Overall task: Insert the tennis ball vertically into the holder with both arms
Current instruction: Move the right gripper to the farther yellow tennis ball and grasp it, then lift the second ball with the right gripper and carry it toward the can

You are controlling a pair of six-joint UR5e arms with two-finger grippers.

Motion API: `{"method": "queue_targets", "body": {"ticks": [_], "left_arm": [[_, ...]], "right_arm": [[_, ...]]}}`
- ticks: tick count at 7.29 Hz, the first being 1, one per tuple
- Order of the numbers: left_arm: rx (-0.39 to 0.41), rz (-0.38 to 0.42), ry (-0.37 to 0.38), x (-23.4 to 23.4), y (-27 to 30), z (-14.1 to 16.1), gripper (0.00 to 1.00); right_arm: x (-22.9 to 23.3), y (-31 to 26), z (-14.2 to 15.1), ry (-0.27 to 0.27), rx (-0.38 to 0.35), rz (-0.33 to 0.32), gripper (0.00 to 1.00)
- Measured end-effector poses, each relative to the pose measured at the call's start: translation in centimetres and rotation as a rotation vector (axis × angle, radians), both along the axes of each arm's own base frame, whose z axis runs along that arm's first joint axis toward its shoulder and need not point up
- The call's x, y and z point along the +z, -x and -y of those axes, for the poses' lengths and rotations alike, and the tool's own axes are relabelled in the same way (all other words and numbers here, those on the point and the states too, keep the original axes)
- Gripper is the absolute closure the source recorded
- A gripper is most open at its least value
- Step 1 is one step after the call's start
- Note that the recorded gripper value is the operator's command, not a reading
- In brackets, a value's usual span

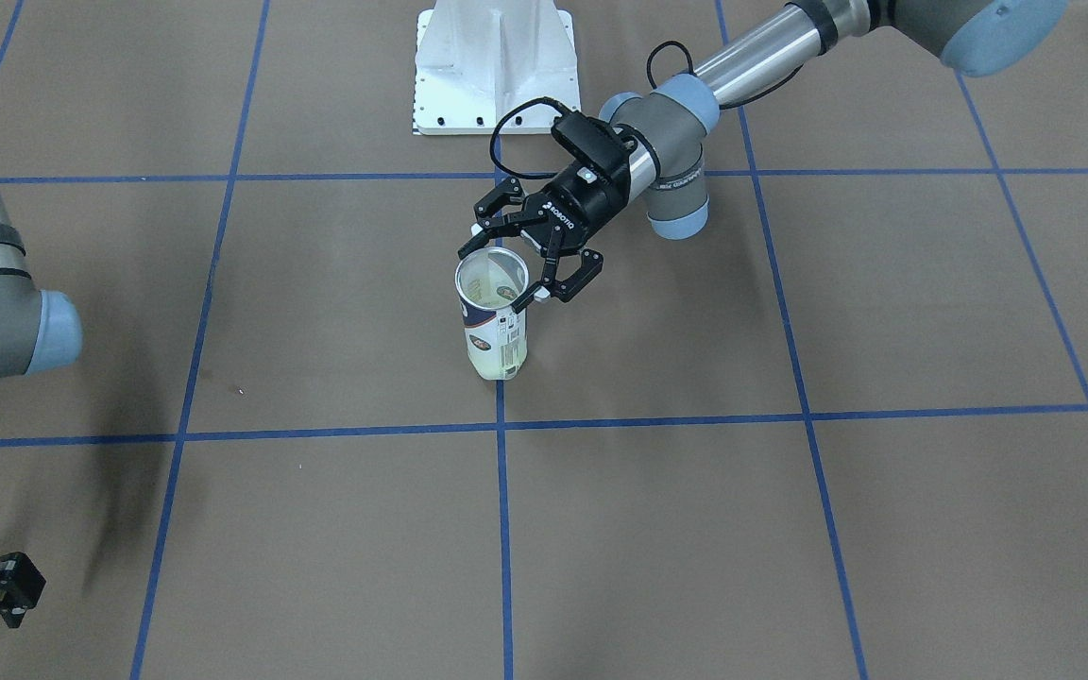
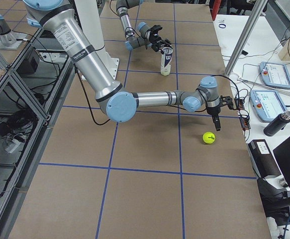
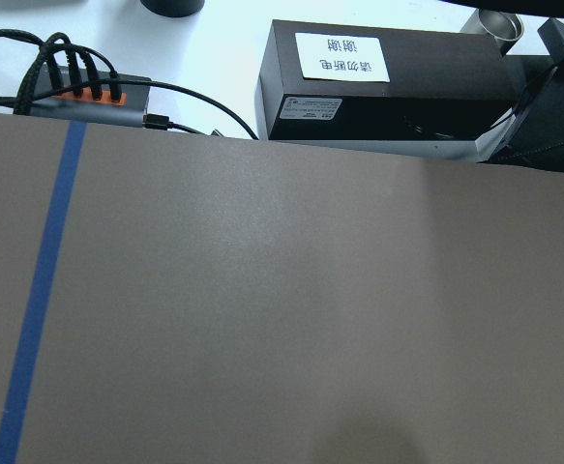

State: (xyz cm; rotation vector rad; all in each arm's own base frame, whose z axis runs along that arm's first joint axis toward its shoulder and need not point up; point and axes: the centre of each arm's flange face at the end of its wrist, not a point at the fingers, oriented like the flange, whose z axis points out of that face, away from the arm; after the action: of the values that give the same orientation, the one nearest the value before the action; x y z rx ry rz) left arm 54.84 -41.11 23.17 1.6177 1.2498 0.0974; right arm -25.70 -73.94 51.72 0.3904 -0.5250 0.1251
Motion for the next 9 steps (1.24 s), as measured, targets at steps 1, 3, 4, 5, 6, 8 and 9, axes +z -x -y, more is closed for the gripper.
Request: {"method": "queue_targets", "body": {"ticks": [1, 3, 4, 5, 6, 8, 9], "left_arm": [[0.0, 0.0, 0.0, 0.0, 0.0, 0.0, 0.14], [-0.001, 0.001, -0.001, 0.0, 0.0, 0.0, 0.14], [0.0, 0.0, -0.001, 0.0, 0.0, 0.0, 0.13], [0.0, -0.001, -0.001, 0.0, 0.0, 0.0, 0.13], [0.0, -0.001, -0.001, 0.0, 0.0, 0.0, 0.13], [-0.001, -0.003, -0.001, -0.1, 0.1, 0.0, 0.13], [-0.001, -0.004, -0.001, -0.1, 0.1, 0.1, 0.13]], "right_arm": [[0.9, 0.2, -0.4, 0.001, -0.017, -0.012, 0.07], [2.6, 0.1, -1.2, -0.005, -0.053, -0.049, 0.07], [3.4, 0.1, -1.5, -0.01, -0.064, -0.072, 0.08], [3.9, 0.4, -1.9, -0.014, -0.068, -0.092, 0.09], [4.5, 0.7, -2.2, -0.015, -0.071, -0.108, 0.1], [5.4, 1.0, -2.8, -0.01, -0.076, -0.125, 0.48], [5.7, 1.0, -2.9, -0.009, -0.074, -0.133, 0.94]]}}
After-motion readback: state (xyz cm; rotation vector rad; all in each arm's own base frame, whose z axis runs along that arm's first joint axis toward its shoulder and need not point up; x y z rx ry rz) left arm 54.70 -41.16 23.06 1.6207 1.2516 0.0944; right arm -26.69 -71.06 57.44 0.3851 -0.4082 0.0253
